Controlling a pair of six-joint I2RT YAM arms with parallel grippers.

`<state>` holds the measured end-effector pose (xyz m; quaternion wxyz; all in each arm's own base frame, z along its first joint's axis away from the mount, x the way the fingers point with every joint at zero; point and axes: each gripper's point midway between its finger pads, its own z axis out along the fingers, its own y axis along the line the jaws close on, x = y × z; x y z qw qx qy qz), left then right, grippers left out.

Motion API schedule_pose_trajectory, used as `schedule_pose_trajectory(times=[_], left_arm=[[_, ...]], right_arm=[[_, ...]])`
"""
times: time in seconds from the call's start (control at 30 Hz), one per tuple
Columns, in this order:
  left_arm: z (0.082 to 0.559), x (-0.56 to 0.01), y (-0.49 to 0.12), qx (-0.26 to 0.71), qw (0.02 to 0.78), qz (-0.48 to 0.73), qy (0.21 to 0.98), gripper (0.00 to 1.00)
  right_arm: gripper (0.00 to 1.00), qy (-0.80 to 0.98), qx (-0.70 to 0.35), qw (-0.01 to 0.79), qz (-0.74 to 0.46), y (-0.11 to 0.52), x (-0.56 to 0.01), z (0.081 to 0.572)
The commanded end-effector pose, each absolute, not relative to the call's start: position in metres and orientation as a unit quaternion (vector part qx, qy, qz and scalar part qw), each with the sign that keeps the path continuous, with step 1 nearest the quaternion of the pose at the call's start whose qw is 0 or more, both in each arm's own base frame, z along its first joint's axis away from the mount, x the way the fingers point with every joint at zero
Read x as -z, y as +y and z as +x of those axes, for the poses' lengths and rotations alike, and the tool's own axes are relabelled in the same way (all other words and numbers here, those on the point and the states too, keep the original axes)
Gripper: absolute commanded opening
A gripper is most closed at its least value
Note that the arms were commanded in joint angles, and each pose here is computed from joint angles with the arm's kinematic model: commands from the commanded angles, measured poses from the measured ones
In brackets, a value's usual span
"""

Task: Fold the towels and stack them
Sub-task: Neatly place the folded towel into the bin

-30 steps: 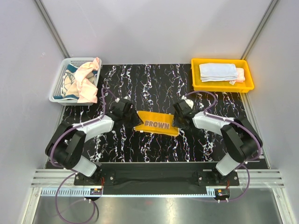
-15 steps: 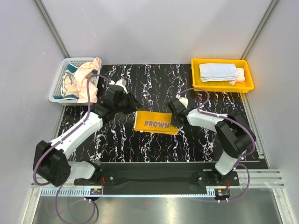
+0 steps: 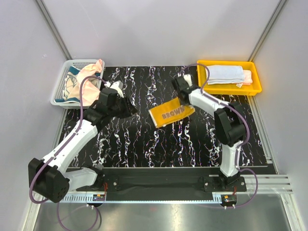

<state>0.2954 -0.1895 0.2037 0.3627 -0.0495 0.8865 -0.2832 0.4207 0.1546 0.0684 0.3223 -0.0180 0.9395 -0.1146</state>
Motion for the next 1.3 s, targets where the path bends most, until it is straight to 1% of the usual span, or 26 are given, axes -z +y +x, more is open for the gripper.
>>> schedule_pose_trajectory(times=[0.0, 0.07, 0.1, 0.13, 0.2, 0.27, 0.3, 0.37, 0.5, 0.63, 0.67, 0.9, 0.97, 1.07, 1.1, 1.27], left_arm=[[0.290, -0.197, -0.186, 0.279, 0.365, -0.018, 0.888, 0.30], [0.288, -0.190, -0.184, 0.273, 0.363, -0.015, 0.891, 0.30], [0.288, -0.189, -0.184, 0.273, 0.363, -0.012, 0.891, 0.30], [0.288, -0.187, -0.183, 0.271, 0.361, -0.012, 0.892, 0.29], [0.286, -0.188, -0.185, 0.280, 0.359, -0.007, 0.890, 0.29], [0.284, -0.189, -0.186, 0.284, 0.359, -0.004, 0.889, 0.29], [0.284, -0.188, -0.186, 0.283, 0.358, -0.003, 0.890, 0.29], [0.282, -0.190, -0.189, 0.290, 0.356, 0.002, 0.889, 0.29], [0.283, -0.191, -0.191, 0.295, 0.351, 0.009, 0.889, 0.29], [0.282, -0.191, -0.193, 0.300, 0.347, 0.014, 0.889, 0.29], [0.281, -0.189, -0.193, 0.301, 0.344, 0.015, 0.889, 0.29], [0.280, -0.179, -0.196, 0.301, 0.328, 0.017, 0.895, 0.29], [0.280, -0.175, -0.197, 0.302, 0.322, 0.019, 0.897, 0.29], [0.280, -0.170, -0.196, 0.300, 0.317, 0.017, 0.899, 0.29], [0.280, -0.169, -0.196, 0.300, 0.316, 0.018, 0.900, 0.29], [0.281, -0.163, -0.201, 0.305, 0.302, 0.019, 0.903, 0.29]], right_arm=[[0.00, 0.913, 0.190, 0.357, -0.049, 0.121, -0.099, 0.478], [0.00, 0.907, 0.221, 0.356, -0.039, 0.098, -0.105, 0.496], [0.00, 0.901, 0.224, 0.370, -0.037, 0.094, -0.121, 0.512], [0.00, 0.902, 0.235, 0.361, -0.033, 0.086, -0.113, 0.519], [0.00, 0.892, 0.248, 0.376, -0.031, 0.070, -0.134, 0.540], [0.00, 0.891, 0.260, 0.371, -0.029, 0.058, -0.132, 0.552], [0.00, 0.883, 0.264, 0.387, -0.020, 0.048, -0.149, 0.565], [0.00, 0.879, 0.273, 0.391, -0.016, 0.037, -0.151, 0.577], [0.00, 0.857, 0.295, 0.422, -0.013, 0.009, -0.176, 0.608], [0.00, 0.840, 0.319, 0.439, 0.004, -0.035, -0.175, 0.636], [0.00, 0.830, 0.325, 0.453, 0.006, -0.043, -0.183, 0.644], [0.00, 0.801, 0.338, 0.493, 0.020, -0.093, -0.180, 0.675], [0.00, 0.788, 0.352, 0.504, 0.019, -0.107, -0.188, 0.681], [0.00, 0.775, 0.361, 0.518, 0.014, -0.112, -0.195, 0.688], [0.00, 0.774, 0.368, 0.514, 0.028, -0.139, -0.196, 0.684], [0.02, 0.762, 0.374, 0.527, 0.044, -0.164, -0.212, 0.682]])
